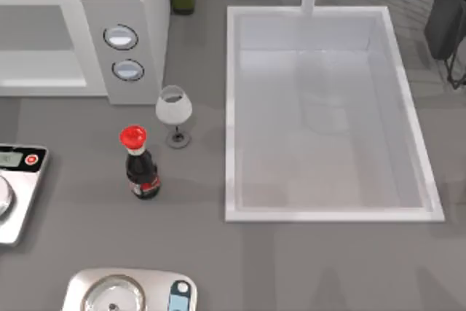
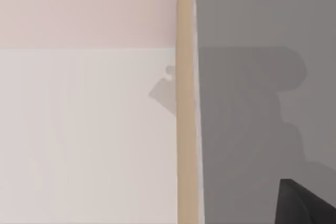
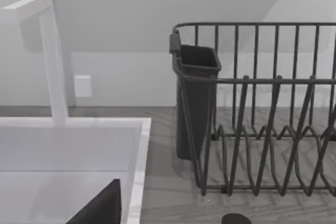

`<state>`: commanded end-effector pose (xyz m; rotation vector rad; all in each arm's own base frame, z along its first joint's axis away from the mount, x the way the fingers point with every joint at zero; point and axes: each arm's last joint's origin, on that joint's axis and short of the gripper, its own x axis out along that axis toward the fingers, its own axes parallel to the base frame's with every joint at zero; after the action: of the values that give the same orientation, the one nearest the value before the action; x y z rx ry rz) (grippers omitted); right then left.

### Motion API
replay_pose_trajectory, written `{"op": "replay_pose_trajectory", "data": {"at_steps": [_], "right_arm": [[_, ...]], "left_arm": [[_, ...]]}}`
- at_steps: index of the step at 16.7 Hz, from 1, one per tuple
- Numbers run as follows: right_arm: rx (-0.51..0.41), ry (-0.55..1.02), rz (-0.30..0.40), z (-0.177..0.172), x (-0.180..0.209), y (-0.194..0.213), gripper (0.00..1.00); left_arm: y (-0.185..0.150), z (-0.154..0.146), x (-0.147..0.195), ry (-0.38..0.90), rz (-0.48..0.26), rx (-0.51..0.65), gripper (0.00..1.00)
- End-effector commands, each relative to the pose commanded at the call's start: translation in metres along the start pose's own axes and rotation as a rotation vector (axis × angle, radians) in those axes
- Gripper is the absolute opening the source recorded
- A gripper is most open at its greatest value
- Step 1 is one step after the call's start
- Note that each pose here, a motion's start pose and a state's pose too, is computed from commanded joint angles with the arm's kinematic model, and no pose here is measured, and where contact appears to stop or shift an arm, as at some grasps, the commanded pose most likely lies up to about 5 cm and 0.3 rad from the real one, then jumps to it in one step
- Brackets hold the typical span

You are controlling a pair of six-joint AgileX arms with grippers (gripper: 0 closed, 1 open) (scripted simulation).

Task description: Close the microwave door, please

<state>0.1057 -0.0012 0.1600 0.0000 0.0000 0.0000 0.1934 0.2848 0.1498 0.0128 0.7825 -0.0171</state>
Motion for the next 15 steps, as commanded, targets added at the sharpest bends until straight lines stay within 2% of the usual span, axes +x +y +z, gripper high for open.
{"op": "replay_pose_trajectory", "data": {"at_steps": [7,15], "right_arm": [[0.000,0.000,0.000,0.000,0.000,0.000,1.00],[0.000,0.000,0.000,0.000,0.000,0.000,1.00]], "left_arm": [[-0.007,-0.001,0.003,0.001,-0.004,0.002,0.00],[-0.096,-0.002,0.003,0.004,-0.007,-0.001,0.00]]}}
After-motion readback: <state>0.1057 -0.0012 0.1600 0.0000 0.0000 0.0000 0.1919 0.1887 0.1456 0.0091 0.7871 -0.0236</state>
